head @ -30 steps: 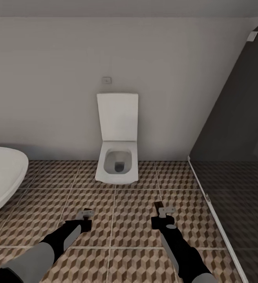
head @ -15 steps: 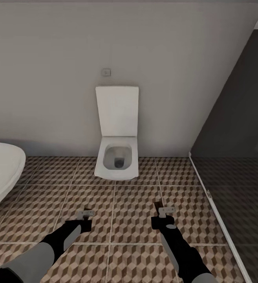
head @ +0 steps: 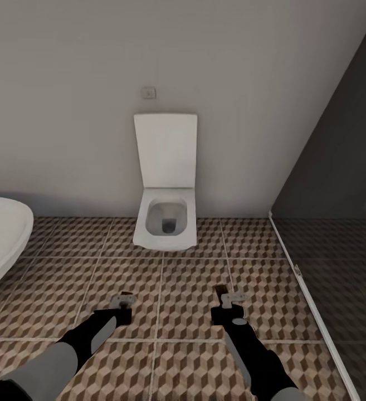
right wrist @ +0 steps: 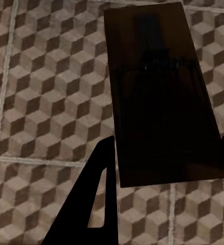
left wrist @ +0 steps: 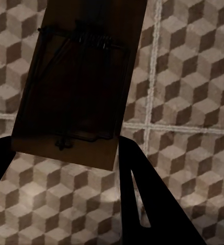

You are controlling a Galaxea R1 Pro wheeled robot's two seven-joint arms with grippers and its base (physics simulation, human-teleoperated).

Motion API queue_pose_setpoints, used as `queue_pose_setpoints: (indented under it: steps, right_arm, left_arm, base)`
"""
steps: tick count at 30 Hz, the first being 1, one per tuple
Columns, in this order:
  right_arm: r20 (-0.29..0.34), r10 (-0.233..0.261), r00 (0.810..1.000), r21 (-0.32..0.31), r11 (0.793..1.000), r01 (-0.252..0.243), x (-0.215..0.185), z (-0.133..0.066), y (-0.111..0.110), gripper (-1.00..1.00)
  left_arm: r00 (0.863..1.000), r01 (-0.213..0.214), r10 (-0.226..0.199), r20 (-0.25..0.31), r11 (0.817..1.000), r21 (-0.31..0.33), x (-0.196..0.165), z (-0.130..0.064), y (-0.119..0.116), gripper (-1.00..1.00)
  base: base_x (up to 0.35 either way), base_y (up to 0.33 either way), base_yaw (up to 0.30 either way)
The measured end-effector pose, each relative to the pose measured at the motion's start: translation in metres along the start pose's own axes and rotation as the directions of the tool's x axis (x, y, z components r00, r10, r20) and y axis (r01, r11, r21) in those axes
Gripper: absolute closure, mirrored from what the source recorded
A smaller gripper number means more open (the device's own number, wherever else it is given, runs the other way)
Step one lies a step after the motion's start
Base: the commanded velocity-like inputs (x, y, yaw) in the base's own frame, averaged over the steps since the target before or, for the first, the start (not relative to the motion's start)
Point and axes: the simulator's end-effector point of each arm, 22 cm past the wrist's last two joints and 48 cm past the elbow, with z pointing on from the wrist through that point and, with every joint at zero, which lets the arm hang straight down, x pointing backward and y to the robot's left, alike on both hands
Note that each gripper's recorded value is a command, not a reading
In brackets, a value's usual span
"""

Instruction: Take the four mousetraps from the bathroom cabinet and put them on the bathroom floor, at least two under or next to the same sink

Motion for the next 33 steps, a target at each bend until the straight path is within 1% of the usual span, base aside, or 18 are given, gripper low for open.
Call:
queue_pose_setpoints:
  steps: [2,4,5,6,8,9,10,11,13,15,17,18,20,22,23,26,28,33]
  right_arm:
    - [0.031,-0.040,0.999,-0.022,0.999,0.041,-0.009,-0.003,0.014,1.00]
    - [0.086,-0.058,0.995,-0.028,0.998,0.061,-0.032,-0.009,0.021,1.00]
    - [0.130,-0.069,0.989,-0.022,0.997,0.073,-0.053,-0.016,0.022,1.00]
    - [0.153,-0.075,0.985,-0.016,0.997,0.079,-0.064,-0.020,0.022,1.00]
    - [0.221,-0.115,0.969,0.021,0.993,0.113,-0.112,-0.034,0.018,1.00]
    - [0.231,-0.123,0.965,0.029,0.992,0.120,-0.125,-0.037,0.016,1.00]
    - [0.238,-0.142,0.961,0.046,0.990,0.135,-0.148,-0.042,0.012,1.00]
    - [0.240,-0.149,0.959,0.053,0.989,0.141,-0.160,-0.044,0.010,1.00]
    - [0.243,-0.175,0.954,0.080,0.984,0.160,-0.196,-0.050,0.004,1.00]
    - [0.253,-0.190,0.949,0.100,0.980,0.170,-0.226,-0.053,-0.001,1.00]
    - [0.254,-0.204,0.945,0.117,0.977,0.179,-0.247,-0.051,-0.006,1.00]
    - [0.250,-0.208,0.946,0.122,0.976,0.182,-0.253,-0.049,-0.008,1.00]
    - [0.201,-0.227,0.953,0.140,0.970,0.201,-0.263,-0.033,-0.017,1.00]
    - [0.159,-0.215,0.964,0.131,0.972,0.195,-0.261,-0.018,-0.023,1.00]
    - [0.148,-0.194,0.970,0.114,0.977,0.178,-0.259,-0.010,-0.024,1.00]
    - [0.175,-0.132,0.976,0.072,0.990,0.121,-0.260,0.000,-0.020,1.00]
    - [0.189,-0.103,0.977,0.054,0.994,0.094,-0.262,0.002,-0.018,1.00]
    - [0.201,-0.086,0.976,0.043,0.996,0.079,-0.263,0.003,-0.017,1.00]
  left_arm:
    - [1.000,-0.006,0.006,0.028,1.000,0.016,-0.011,-0.002,-0.008,1.00]
    - [0.998,-0.017,0.015,0.057,0.999,0.030,-0.023,-0.005,-0.016,1.00]
    - [0.997,-0.025,0.022,0.073,0.999,0.039,-0.031,-0.008,-0.021,1.00]
    - [0.996,-0.030,0.026,0.080,0.999,0.043,-0.034,-0.009,-0.023,1.00]
    - [0.995,-0.048,0.042,0.089,0.997,0.067,-0.049,-0.017,-0.037,1.00]
    - [0.995,-0.056,0.050,0.086,0.996,0.075,-0.054,-0.020,-0.041,1.00]
    - [0.995,-0.073,0.066,0.073,0.993,0.093,-0.067,-0.028,-0.051,1.00]
    - [0.995,-0.081,0.074,0.066,0.991,0.104,-0.076,-0.034,-0.056,1.00]
    - [0.996,-0.085,0.078,0.051,0.986,0.141,-0.120,-0.060,-0.069,1.00]
    - [0.996,-0.060,0.049,0.078,0.988,0.146,-0.175,-0.087,-0.065,1.00]
    - [0.995,-0.046,0.033,0.098,0.991,0.129,-0.206,-0.100,-0.057,1.00]
    - [0.995,-0.041,0.029,0.101,0.992,0.122,-0.214,-0.102,-0.054,1.00]
    - [0.995,-0.032,0.025,0.092,0.996,0.083,-0.226,-0.104,-0.040,1.00]
    - [0.996,-0.030,0.025,0.082,0.998,0.060,-0.226,-0.102,-0.033,1.00]
    - [0.997,-0.029,0.026,0.071,0.999,0.042,-0.223,-0.098,-0.027,1.00]
    - [0.998,-0.018,0.018,0.060,1.000,0.003,-0.215,-0.087,-0.010,1.00]
    - [0.997,0.000,0.002,0.082,1.000,-0.024,-0.215,-0.079,0.005,1.00]
    - [0.995,0.014,-0.010,0.100,0.999,-0.045,-0.212,-0.072,0.018,1.00]
  base:
    - [0.000,0.000,0.000]
    - [0.000,0.000,0.000]
    - [0.000,0.000,0.000]
    - [0.000,0.000,0.000]
    - [0.000,0.000,0.000]
    - [0.000,0.000,0.000]
    - [0.000,0.000,0.000]
    - [0.000,0.000,0.000]
    - [0.000,0.000,0.000]
    - [0.000,0.000,0.000]
    - [0.000,0.000,0.000]
    - [0.000,0.000,0.000]
    - [0.000,0.000,0.000]
    - [0.000,0.000,0.000]
    - [0.000,0.000,0.000]
    - [0.000,0.000,0.000]
    - [0.000,0.000,0.000]
    - [0.000,0.000,0.000]
